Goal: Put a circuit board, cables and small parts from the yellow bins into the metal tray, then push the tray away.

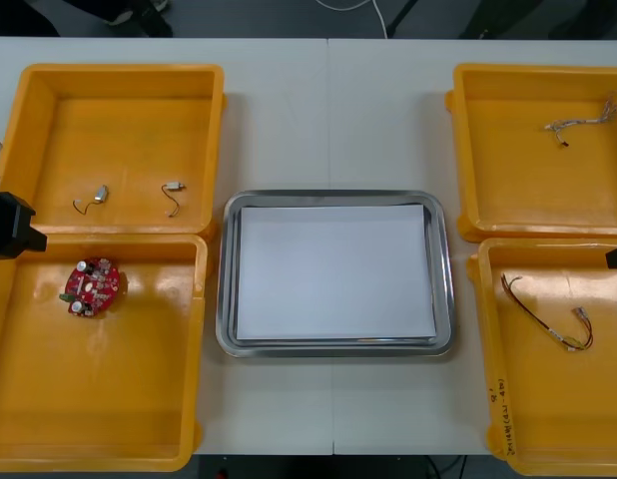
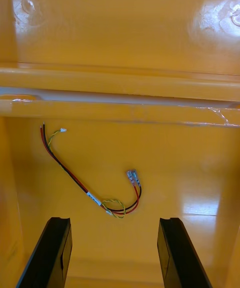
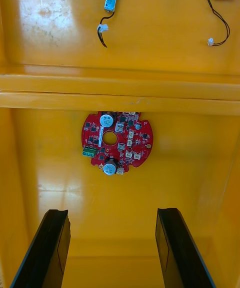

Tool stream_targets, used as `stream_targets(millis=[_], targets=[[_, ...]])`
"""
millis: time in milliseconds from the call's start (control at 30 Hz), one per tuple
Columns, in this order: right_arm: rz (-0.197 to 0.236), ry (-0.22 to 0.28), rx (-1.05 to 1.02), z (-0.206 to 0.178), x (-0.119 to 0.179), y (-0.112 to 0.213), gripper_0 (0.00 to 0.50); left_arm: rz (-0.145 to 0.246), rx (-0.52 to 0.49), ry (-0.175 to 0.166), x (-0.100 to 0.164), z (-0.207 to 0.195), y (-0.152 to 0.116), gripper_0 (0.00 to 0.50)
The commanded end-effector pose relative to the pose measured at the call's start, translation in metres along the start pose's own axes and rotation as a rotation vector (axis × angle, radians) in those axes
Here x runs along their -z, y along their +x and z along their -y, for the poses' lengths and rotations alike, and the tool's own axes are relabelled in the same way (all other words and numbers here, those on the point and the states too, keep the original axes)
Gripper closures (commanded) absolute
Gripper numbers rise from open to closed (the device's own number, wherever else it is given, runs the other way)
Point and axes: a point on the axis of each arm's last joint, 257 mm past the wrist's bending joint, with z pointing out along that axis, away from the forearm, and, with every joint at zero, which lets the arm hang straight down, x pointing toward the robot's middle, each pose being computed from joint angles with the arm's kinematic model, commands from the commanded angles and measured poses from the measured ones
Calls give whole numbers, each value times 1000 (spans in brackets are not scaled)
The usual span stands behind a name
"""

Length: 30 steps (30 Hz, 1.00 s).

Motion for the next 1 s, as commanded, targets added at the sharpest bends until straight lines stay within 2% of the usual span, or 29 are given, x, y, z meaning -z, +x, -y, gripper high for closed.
stream_targets(millis=[33,1000], targets=[[0,34,6,15,10,0,0,-2,-86,-2,-1,4,6,0],[0,34,6,15,10,0,0,-2,-86,-2,-1,4,6,0]])
